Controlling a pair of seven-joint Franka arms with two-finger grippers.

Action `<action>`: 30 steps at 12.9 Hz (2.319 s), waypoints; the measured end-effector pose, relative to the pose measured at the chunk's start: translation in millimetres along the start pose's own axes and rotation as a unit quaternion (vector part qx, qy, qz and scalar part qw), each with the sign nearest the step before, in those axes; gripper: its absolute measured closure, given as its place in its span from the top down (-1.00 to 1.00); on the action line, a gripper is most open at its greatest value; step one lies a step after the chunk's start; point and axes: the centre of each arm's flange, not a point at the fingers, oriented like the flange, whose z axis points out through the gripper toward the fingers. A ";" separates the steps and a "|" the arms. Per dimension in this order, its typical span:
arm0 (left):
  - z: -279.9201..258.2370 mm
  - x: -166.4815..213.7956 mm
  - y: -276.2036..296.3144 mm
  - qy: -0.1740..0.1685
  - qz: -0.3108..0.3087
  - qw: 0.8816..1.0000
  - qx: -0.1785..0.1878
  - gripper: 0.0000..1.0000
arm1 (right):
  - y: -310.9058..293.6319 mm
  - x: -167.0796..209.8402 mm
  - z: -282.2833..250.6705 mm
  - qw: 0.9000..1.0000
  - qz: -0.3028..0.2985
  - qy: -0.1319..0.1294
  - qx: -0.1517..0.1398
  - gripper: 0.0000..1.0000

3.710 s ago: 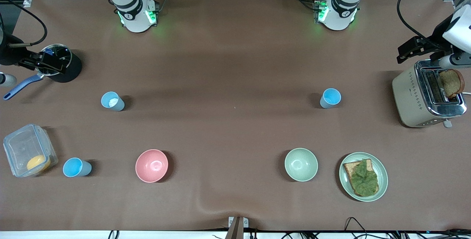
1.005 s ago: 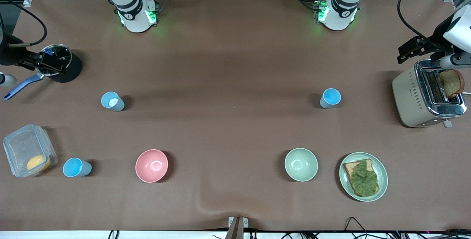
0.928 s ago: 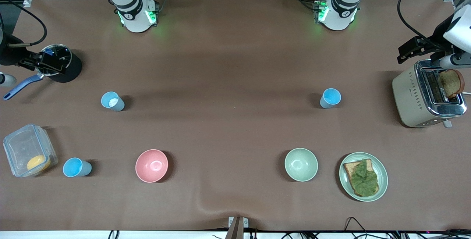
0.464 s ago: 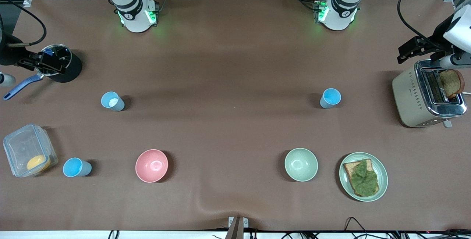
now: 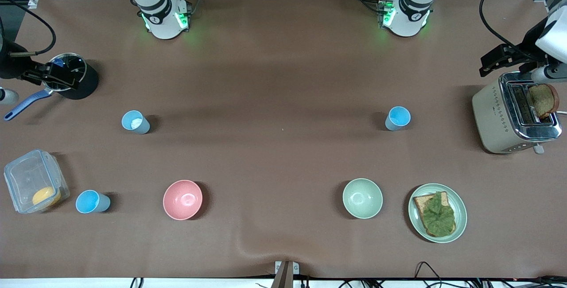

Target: Stack blue cups with both arms

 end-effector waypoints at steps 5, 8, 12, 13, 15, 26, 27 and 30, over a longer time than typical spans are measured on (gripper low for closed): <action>0.0 0.1 -0.8 0.000 -0.001 1.000 0.000 1.00 | 0.0 -0.2 0.2 1.000 0.000 -0.001 0.000 1.00; 0.0 0.1 -0.8 0.000 -0.001 1.000 0.000 1.00 | 0.3 0.1 2.2 1.000 0.000 -0.004 0.000 1.00; 0.2 0.2 -0.8 0.000 -0.001 1.000 0.000 1.00 | 1.6 25.5 56.3 0.998 0.003 -0.061 -0.005 1.00; 0.1 0.2 -0.7 0.000 -0.001 1.000 0.000 1.00 | 4.4 35.9 78.5 0.997 0.006 -0.081 -0.007 1.00; -0.2 0.4 0.5 0.002 0.000 1.000 0.000 1.00 | 15.4 54.6 121.6 0.995 0.006 -0.099 -0.005 1.00; 3.2 18.2 14.4 0.042 0.008 0.999 -0.021 1.00 | 78.5 58.2 318.9 0.993 -0.072 -0.088 0.019 1.00; 12.8 25.6 18.4 0.040 0.011 0.999 -0.022 1.00 | 78.2 59.7 330.3 0.993 -0.074 -0.093 0.020 1.00; 51.0 47.0 45.6 0.038 0.033 0.998 -0.024 1.00 | 75.1 62.1 356.5 0.991 -0.077 -0.106 0.022 1.00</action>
